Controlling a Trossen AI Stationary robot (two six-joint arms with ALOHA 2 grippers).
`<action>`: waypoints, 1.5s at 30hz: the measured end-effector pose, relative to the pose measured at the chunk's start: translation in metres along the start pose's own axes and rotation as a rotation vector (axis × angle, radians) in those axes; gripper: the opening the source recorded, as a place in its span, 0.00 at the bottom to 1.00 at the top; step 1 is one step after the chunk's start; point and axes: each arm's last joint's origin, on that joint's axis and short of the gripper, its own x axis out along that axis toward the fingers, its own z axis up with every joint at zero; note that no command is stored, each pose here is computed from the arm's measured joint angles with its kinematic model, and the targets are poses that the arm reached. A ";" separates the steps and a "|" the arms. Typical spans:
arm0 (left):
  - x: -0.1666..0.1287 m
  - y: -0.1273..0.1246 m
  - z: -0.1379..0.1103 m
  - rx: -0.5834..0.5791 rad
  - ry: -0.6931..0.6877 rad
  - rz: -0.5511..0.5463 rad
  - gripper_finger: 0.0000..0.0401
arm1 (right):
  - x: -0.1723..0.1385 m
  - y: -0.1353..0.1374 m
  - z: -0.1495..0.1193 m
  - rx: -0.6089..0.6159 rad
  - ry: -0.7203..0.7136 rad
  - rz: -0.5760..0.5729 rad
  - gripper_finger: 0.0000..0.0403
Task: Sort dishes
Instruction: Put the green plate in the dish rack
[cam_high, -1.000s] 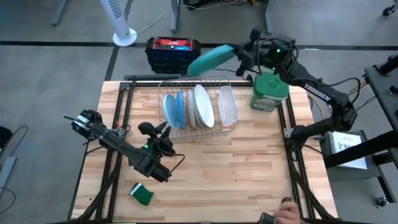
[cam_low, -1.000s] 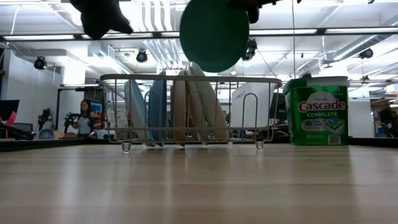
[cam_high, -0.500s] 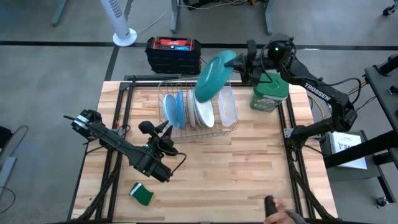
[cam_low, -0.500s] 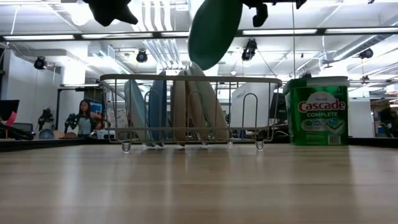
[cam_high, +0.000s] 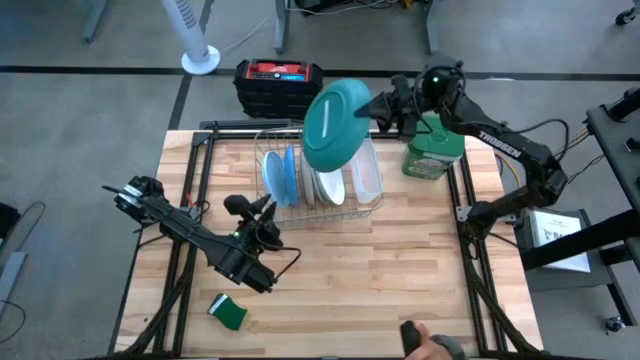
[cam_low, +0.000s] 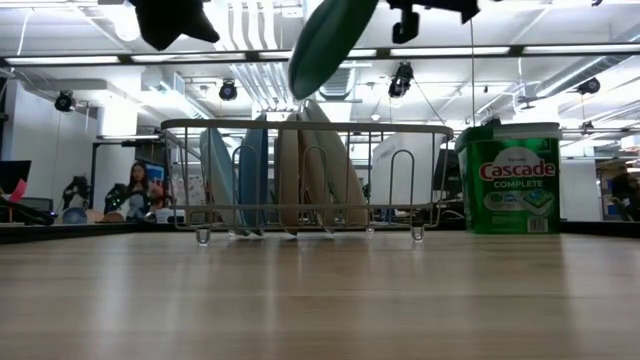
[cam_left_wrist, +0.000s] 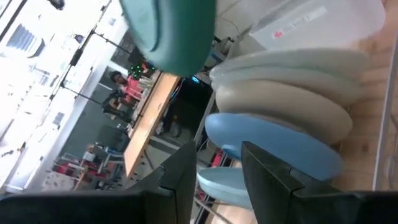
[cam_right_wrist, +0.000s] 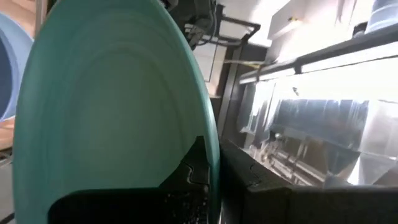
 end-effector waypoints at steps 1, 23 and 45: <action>0.000 0.001 0.000 0.017 0.007 -0.005 0.29 | 0.004 0.002 -0.001 -0.009 -0.004 -0.008 0.00; -0.001 0.001 -0.005 0.056 0.179 -0.137 0.29 | 0.001 0.003 -0.011 0.055 0.024 -0.012 0.00; 0.024 -0.011 0.008 0.049 0.032 0.041 0.29 | -0.043 0.006 0.027 0.141 -0.017 0.265 0.00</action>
